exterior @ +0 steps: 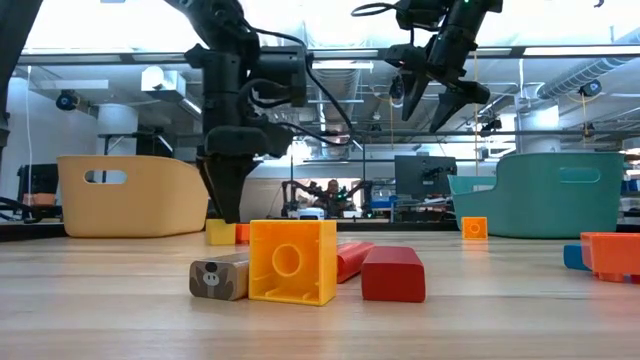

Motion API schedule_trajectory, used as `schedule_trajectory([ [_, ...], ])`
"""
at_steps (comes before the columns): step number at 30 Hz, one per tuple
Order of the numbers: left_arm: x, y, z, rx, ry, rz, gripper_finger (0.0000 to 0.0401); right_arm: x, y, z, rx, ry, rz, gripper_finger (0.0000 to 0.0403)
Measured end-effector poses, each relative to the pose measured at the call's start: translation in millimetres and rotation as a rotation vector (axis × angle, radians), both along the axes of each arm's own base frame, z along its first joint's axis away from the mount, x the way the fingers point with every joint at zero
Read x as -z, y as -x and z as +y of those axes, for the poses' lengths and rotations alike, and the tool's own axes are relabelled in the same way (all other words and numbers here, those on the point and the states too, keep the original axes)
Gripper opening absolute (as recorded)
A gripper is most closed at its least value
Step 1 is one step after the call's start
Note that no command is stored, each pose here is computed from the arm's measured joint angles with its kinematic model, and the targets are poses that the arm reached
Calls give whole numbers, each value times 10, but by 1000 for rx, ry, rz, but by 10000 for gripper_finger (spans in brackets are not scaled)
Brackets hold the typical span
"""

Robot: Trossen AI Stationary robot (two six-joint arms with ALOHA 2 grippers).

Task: Sort blocks by size
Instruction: Put the yellow block into the blue bin

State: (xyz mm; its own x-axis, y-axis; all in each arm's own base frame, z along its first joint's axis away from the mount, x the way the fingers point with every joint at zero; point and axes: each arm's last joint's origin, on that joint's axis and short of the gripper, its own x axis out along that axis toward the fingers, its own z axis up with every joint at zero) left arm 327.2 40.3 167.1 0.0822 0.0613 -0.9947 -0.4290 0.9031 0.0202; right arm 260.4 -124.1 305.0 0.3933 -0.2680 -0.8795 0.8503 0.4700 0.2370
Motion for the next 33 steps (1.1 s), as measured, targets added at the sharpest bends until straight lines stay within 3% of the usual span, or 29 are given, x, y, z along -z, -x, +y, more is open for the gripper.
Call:
schedule_trajectory([
  [11, 124, 72, -11, 11, 11, 20, 224, 11, -14, 12, 11, -66, -29, 294],
  [23, 293, 122, -17, 25, 3, -32, 223, 160, -124, -46, -9, -72, 14, 275],
  [27, 293, 120, -18, 26, 4, -34, 203, 217, -178, -68, -16, -81, 14, 271],
  [33, 291, 115, -22, 23, 8, -40, 141, 246, -202, -64, -32, -121, 5, 259],
])
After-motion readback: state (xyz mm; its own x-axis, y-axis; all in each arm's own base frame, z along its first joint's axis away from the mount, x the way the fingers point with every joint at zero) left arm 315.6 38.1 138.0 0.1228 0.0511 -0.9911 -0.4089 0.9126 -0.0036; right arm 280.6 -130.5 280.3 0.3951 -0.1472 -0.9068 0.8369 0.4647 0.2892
